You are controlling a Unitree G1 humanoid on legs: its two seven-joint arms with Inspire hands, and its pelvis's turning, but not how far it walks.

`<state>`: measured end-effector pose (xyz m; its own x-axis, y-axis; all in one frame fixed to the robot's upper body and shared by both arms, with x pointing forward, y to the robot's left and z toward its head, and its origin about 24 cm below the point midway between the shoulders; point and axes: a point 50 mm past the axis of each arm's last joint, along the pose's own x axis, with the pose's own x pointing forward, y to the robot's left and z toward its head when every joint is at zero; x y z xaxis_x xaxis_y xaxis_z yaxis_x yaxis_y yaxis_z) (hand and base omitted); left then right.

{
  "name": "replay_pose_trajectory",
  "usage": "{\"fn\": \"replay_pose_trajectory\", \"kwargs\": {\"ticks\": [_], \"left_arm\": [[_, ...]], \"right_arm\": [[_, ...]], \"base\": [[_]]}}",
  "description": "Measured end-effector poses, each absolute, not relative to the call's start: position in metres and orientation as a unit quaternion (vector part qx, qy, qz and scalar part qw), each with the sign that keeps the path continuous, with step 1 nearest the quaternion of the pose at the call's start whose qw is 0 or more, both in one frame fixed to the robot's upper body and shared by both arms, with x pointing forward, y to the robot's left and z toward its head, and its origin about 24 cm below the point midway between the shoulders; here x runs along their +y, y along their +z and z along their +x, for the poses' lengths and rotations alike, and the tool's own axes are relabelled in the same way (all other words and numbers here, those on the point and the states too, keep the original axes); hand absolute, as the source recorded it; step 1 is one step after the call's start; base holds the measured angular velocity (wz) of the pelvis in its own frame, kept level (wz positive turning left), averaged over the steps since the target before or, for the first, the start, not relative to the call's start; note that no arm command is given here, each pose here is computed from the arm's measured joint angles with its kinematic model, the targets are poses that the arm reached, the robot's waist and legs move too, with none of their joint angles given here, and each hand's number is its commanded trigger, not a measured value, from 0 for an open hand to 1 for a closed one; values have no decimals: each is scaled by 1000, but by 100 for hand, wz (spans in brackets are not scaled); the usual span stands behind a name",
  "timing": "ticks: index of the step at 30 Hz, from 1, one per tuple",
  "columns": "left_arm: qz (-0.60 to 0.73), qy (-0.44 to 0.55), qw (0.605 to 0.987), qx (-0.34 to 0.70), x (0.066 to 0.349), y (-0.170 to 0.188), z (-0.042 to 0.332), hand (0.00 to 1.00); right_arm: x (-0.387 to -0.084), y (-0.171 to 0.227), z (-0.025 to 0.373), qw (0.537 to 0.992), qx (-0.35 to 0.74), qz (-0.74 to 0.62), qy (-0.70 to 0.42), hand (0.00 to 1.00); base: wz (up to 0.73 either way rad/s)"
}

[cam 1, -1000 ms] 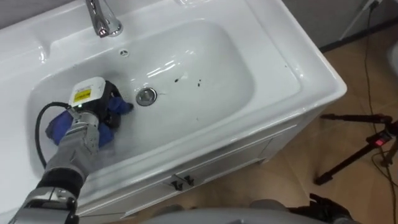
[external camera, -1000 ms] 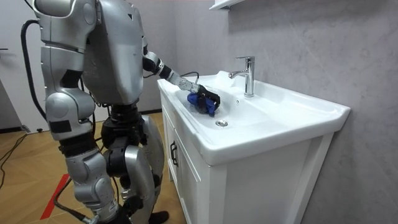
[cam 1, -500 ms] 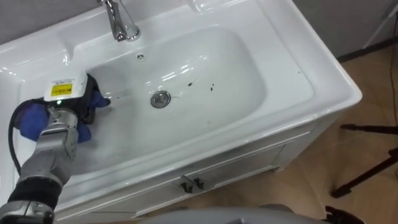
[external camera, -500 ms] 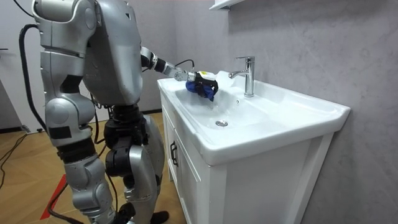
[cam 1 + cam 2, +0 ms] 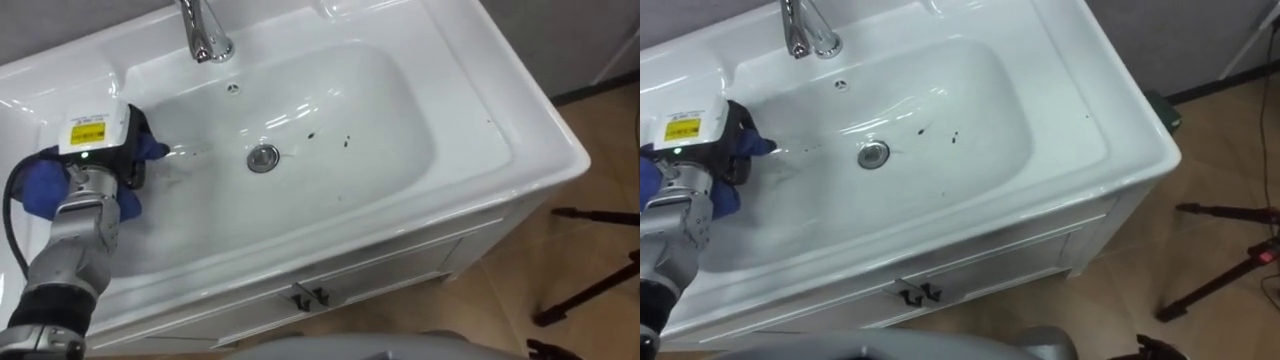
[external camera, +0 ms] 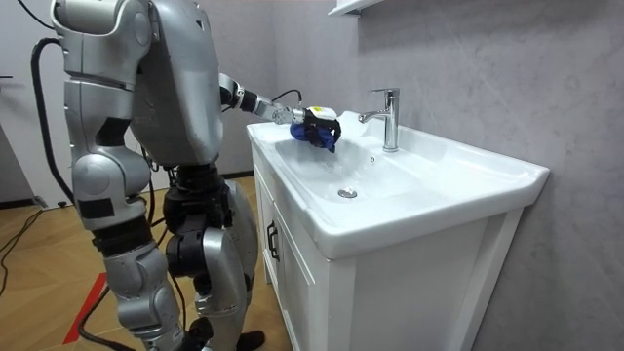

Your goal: Wipe basin

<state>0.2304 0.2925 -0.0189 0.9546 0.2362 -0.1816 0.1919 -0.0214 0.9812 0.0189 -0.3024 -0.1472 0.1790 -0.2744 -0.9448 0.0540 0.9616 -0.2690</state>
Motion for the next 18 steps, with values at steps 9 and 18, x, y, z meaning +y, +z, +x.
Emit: {"fn": "replay_pose_trajectory", "kwargs": {"ticks": [9,18], "left_arm": [[705,16,690,165,289,-26,227,100],[666,-2,722,186,261,-45,250,100]], "right_arm": [[-301,-148,20,764,630,-87,-108,0],[-283,-154,52,778,617,-80,-80,0]], "base": [[-3],[-7]]}}
